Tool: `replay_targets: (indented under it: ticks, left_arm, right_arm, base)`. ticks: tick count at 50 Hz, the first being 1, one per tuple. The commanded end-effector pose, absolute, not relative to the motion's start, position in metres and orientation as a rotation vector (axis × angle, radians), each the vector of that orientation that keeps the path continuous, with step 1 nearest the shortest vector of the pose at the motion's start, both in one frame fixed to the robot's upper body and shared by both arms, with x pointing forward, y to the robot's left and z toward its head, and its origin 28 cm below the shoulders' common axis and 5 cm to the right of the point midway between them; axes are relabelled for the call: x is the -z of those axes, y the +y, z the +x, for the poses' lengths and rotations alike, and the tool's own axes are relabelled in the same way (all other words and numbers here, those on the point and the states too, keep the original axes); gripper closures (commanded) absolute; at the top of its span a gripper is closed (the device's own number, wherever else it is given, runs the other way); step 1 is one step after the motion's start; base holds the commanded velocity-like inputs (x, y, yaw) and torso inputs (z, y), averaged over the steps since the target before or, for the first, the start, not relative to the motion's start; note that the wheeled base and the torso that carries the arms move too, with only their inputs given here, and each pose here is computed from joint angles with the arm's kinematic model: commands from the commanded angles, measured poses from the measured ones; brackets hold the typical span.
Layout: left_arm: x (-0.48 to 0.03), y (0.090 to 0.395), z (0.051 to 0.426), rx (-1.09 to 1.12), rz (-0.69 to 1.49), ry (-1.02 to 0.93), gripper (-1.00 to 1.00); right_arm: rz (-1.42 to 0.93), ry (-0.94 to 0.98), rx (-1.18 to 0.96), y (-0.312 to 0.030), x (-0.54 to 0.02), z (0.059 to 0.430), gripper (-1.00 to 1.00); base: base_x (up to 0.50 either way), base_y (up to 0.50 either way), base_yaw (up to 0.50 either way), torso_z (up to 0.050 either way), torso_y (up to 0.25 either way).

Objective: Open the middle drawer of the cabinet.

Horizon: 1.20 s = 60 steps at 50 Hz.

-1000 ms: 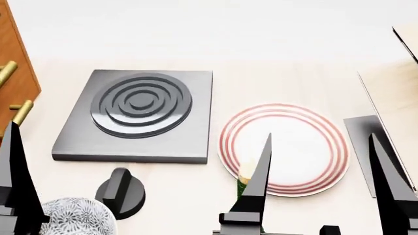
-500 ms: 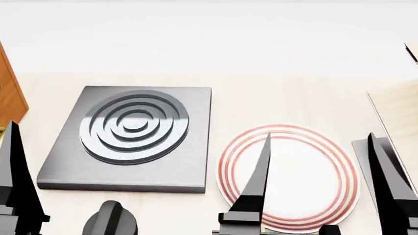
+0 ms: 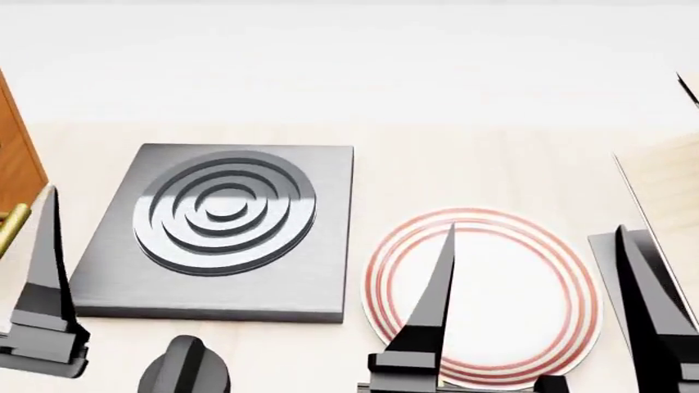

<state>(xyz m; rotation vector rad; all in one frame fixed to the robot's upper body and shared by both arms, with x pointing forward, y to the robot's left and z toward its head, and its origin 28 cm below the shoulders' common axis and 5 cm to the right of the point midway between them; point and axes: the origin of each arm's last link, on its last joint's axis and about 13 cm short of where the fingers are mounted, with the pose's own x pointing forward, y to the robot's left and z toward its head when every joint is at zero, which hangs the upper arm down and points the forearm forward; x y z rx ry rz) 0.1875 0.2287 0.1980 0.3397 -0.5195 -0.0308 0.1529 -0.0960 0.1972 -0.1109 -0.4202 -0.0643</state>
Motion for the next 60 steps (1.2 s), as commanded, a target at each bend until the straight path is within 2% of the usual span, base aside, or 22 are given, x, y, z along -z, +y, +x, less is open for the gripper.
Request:
replay_targets:
  ticks: [1, 16, 31, 48, 60]
  left_arm:
    - [-0.2, 0.245, 0.207, 0.033, 0.569, -0.489, -1.0]
    - [-0.19, 0.263, 0.235, 0.053, 0.885, -0.365, -1.0]
    - [-0.182, 0.279, 0.274, 0.056, 1.112, -0.225, -1.0]
    - [-0.174, 0.304, 0.306, -0.03, 1.19, -0.085, -1.0]
    - [-0.168, 0.31, 0.316, -0.051, 1.205, -0.045, -1.0]
  right_arm:
    - [-0.113, -0.41, 0.062, -0.096, -0.195, 0.153, -1.0]
    - [-0.115, -0.397, 0.062, -0.097, -0.193, 0.155, -1.0]
    - [-0.121, -0.381, 0.061, -0.097, -0.189, 0.157, -1.0]
    - [-0.124, -0.371, 0.059, -0.097, -0.187, 0.159, -1.0]
    - [-0.129, -0.365, 0.062, -0.097, -0.185, 0.16, -1.0]
  base:
    - [0.0, 0.0, 0.0, 0.0, 0.0]
    - [0.0, 0.0, 0.0, 0.0, 0.0]
    - [0.0, 0.0, 0.0, 0.0, 0.0]
    - [0.0, 0.0, 0.0, 0.0, 0.0]
    - [0.0, 0.0, 0.0, 0.0, 0.0]
